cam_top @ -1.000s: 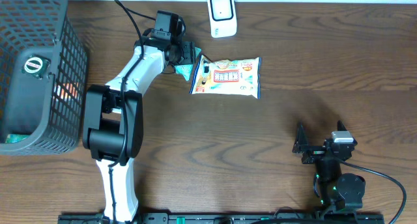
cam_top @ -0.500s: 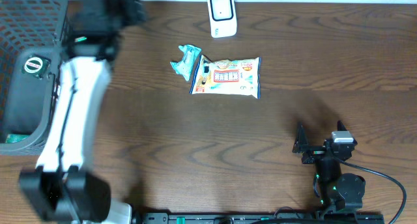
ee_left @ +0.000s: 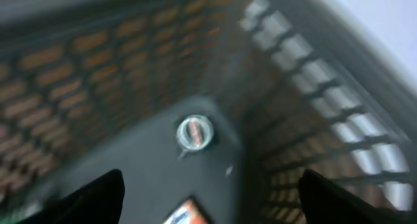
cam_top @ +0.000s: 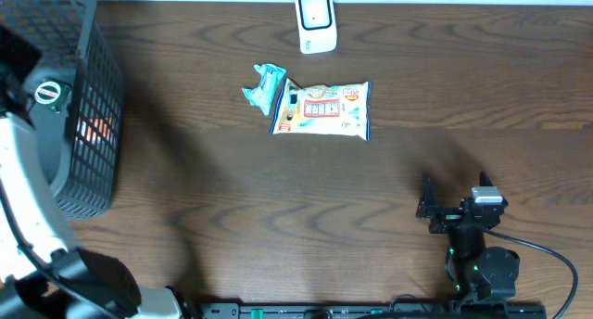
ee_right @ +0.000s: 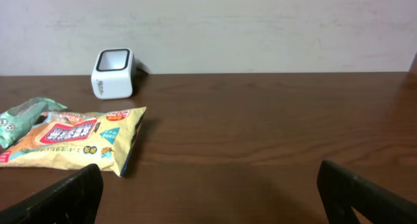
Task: Scan the item barcode
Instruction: 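Reach the left gripper into the basket and grasp the orange tissue pack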
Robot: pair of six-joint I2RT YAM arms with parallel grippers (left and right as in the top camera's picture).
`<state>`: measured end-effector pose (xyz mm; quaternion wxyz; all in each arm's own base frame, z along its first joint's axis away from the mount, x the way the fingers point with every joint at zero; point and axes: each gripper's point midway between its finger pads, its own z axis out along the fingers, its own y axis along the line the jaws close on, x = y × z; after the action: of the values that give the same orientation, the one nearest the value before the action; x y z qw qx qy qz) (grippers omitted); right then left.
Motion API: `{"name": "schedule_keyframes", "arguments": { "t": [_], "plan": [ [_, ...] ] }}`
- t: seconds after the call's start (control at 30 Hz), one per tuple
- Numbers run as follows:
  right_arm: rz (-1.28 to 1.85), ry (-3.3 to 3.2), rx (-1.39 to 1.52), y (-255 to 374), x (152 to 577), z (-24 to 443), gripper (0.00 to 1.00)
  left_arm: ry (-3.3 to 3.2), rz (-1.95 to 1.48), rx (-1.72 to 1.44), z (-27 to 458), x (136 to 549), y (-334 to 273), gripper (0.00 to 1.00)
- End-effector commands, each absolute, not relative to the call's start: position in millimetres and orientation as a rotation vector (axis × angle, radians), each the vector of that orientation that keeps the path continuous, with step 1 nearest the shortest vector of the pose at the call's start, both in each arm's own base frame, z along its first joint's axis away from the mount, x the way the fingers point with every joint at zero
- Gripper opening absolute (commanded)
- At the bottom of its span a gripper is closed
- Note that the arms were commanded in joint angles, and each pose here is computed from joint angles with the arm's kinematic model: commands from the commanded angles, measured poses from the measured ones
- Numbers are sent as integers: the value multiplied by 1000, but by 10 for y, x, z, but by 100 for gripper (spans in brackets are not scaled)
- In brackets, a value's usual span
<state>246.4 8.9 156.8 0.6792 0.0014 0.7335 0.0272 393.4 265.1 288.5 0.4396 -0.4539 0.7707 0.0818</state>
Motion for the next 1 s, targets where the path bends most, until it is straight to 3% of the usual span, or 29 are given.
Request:
{"name": "schedule_keyframes", "arguments": {
  "t": [0.0, 0.2, 0.47, 0.9, 0.97],
  "plan": [
    [60, 1650, 14, 71, 2463, 1555, 99, 1896, 157, -1374, 2503, 3813, 2834, 84],
    [60, 1650, 14, 72, 2463, 1555, 99, 2093, 102, -1492, 1747, 3817, 2754, 77],
    [60, 1650, 14, 72, 2463, 1555, 99, 2190, -28, -1757, 901, 3810, 2585, 77],
    [60, 1650, 14, 72, 2463, 1555, 99, 2285, -279, -1789, 324, 4023, 2338, 77],
    [60, 1650, 14, 72, 2463, 1555, 99, 2288, -311, -1787, 281, 4055, 2315, 72]
  ]
}}
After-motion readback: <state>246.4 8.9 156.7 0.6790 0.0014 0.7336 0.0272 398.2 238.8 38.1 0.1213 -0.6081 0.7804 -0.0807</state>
